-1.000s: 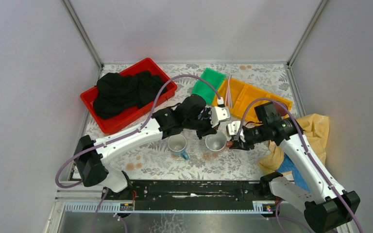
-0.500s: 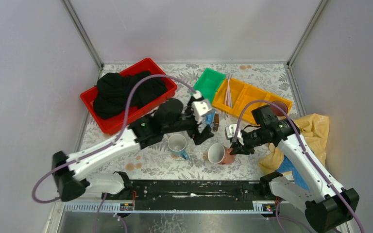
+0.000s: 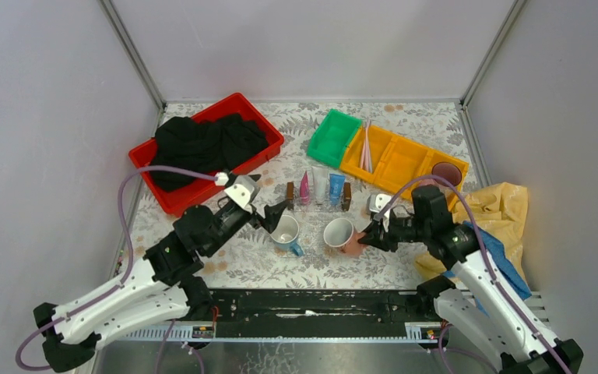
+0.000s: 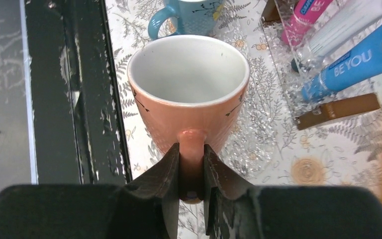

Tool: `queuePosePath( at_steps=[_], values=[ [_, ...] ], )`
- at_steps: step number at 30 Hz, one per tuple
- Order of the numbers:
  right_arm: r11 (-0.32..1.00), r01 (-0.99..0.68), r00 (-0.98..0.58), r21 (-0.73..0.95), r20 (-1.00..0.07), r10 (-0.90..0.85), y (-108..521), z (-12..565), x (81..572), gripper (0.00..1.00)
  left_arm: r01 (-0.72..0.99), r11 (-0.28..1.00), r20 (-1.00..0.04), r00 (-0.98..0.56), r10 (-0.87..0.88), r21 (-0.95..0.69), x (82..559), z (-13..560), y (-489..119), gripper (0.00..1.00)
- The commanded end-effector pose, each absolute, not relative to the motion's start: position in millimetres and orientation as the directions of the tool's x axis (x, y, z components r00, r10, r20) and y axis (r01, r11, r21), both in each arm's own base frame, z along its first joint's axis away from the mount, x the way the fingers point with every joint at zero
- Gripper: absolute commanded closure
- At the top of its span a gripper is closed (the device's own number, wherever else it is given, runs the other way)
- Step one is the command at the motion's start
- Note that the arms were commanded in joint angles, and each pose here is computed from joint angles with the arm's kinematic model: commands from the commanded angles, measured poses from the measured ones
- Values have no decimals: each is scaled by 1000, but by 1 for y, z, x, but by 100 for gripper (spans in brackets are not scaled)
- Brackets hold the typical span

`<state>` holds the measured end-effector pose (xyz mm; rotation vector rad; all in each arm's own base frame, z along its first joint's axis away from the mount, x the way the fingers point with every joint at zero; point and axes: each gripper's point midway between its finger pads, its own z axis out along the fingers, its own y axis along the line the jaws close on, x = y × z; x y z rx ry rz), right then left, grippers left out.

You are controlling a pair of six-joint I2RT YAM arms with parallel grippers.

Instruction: Prepare toiletry sets of a toothbrush and toothpaste on the tray

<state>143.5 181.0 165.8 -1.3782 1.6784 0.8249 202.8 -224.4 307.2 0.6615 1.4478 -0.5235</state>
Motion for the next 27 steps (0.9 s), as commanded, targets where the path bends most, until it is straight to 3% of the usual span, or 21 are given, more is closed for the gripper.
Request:
queuePosePath(
  at_steps=[1, 10, 16, 27],
  values=[
    [345, -938, -84, 1, -971, -226, 211, 204, 171, 100, 476, 878, -988, 149, -31, 44, 225, 321, -180, 0],
    [590, -807, -114, 12, -984, -136, 241, 195, 192, 100, 400, 905, -985, 151, 87, 141, 233, 316, -167, 0],
    [577, -817, -63, 6, -995, -79, 263, 203, 178, 100, 364, 887, -959, 128, 254, 284, 239, 298, -160, 0],
    [664, -744, -121, 69, -992, -33, 258, 181, 191, 99, 355, 912, -978, 106, 180, 206, 253, 282, -146, 0]
  ],
)
